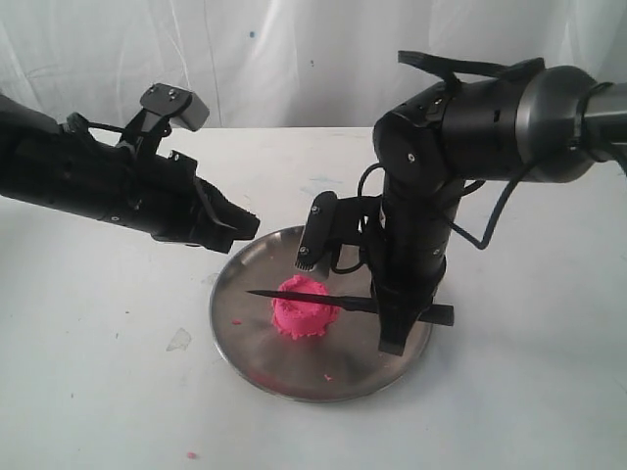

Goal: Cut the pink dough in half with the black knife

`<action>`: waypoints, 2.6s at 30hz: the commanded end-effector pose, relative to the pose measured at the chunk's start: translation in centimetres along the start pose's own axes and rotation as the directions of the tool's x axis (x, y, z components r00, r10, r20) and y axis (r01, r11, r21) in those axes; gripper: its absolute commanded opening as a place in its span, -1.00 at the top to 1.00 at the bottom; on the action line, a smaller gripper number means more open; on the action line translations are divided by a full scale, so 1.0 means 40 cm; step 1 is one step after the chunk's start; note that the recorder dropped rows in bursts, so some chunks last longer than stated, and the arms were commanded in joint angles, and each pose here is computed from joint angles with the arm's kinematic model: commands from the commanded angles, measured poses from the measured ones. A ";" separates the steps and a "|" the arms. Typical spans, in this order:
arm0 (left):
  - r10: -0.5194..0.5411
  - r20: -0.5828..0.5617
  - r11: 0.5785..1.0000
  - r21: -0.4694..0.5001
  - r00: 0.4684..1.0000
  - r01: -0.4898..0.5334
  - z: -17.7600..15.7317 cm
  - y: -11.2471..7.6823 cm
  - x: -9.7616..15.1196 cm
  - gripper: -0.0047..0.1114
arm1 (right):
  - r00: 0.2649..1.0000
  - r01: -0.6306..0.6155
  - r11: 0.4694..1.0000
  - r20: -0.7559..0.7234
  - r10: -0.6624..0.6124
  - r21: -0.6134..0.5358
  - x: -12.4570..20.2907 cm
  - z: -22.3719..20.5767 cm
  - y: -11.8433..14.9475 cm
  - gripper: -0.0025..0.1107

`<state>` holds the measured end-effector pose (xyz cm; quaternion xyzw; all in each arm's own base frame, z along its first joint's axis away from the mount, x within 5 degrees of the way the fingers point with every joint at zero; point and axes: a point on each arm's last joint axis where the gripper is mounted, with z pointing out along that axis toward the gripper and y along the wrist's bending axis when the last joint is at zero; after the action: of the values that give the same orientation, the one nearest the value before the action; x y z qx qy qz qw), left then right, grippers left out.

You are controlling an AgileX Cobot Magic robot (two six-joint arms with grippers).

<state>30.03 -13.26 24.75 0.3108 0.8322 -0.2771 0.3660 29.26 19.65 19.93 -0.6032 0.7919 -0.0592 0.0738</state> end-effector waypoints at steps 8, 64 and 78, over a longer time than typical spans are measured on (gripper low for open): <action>-0.064 0.017 0.998 0.029 0.998 0.064 0.051 0.023 0.018 0.91 | 1.000 0.006 1.000 0.012 -0.007 0.024 -0.004 0.005 -0.009 0.96; -0.136 -0.056 0.989 0.047 0.989 0.138 0.197 0.097 0.130 0.91 | 1.000 0.004 1.000 0.024 -0.005 0.028 -0.007 0.005 -0.010 0.96; -0.163 -0.100 0.986 0.006 0.982 0.164 0.224 0.118 0.165 0.91 | 1.000 0.003 1.000 0.024 -0.004 0.027 -0.007 0.005 -0.010 0.96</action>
<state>33.70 -14.30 14.27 0.2646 0.8633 -0.2979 0.3096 29.61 19.87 19.61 -0.6052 0.7891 -0.0610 0.0864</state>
